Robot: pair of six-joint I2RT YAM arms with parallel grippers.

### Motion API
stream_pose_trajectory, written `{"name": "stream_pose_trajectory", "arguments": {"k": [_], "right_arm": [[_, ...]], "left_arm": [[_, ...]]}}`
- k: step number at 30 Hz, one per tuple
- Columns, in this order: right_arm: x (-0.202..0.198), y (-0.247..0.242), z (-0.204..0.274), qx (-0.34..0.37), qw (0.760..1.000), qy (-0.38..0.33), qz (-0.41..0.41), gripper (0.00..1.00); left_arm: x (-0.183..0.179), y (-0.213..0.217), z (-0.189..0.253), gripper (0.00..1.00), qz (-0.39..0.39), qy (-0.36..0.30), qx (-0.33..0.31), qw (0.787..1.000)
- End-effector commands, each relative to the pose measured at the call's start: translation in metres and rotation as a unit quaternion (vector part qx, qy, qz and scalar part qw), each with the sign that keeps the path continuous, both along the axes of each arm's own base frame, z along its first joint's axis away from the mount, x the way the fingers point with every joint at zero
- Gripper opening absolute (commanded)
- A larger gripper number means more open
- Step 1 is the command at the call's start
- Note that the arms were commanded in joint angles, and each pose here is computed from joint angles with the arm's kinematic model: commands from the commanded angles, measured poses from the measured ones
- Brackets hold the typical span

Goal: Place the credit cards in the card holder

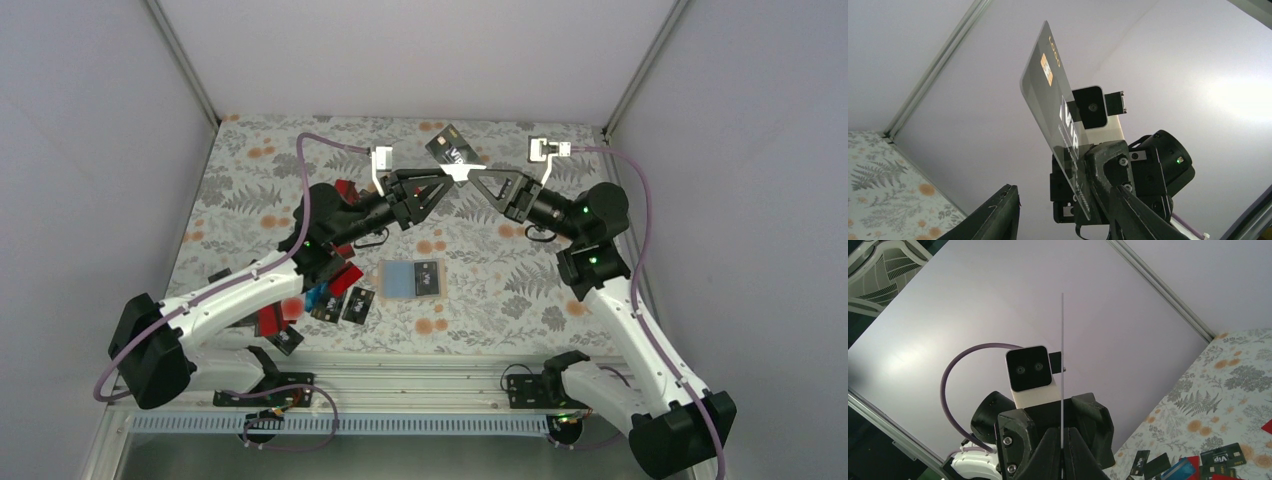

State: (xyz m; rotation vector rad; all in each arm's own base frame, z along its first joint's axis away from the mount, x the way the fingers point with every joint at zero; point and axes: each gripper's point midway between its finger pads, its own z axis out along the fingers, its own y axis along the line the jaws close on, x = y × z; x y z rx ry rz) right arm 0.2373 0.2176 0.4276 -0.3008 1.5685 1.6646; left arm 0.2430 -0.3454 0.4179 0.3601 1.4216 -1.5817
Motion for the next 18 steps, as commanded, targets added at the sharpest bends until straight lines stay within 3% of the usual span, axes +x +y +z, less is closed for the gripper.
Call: {"name": "stream_pose_trajectory", "arguments": {"k": [1, 6, 14, 16, 17, 18], "right_arm": [[-0.008, 0.000, 0.008, 0.001, 1.000, -0.019, 0.011, 0.04], [-0.014, 0.004, 0.002, 0.004, 1.000, -0.014, 0.025, 0.04], [-0.019, 0.007, -0.006, 0.001, 1.000, -0.007, 0.030, 0.04], [-0.018, 0.006, -0.008, -0.003, 1.000, -0.007, 0.025, 0.04], [-0.018, 0.007, -0.008, -0.009, 1.000, -0.010, 0.024, 0.06], [-0.017, 0.007, -0.009, -0.019, 0.999, -0.016, 0.024, 0.16]], "left_arm": [[-0.010, 0.011, 0.031, 0.46, -0.001, -0.042, -0.036, 0.998], [-0.008, 0.007, 0.037, 0.40, -0.003, -0.048, -0.040, 0.998], [-0.002, 0.001, 0.036, 0.07, -0.003, -0.042, -0.042, 0.998], [0.000, 0.001, 0.032, 0.03, -0.002, -0.033, -0.036, 0.999], [0.000, 0.002, 0.029, 0.02, 0.001, -0.029, -0.033, 0.999], [0.001, 0.003, 0.026, 0.02, 0.004, -0.024, -0.028, 0.999]]}}
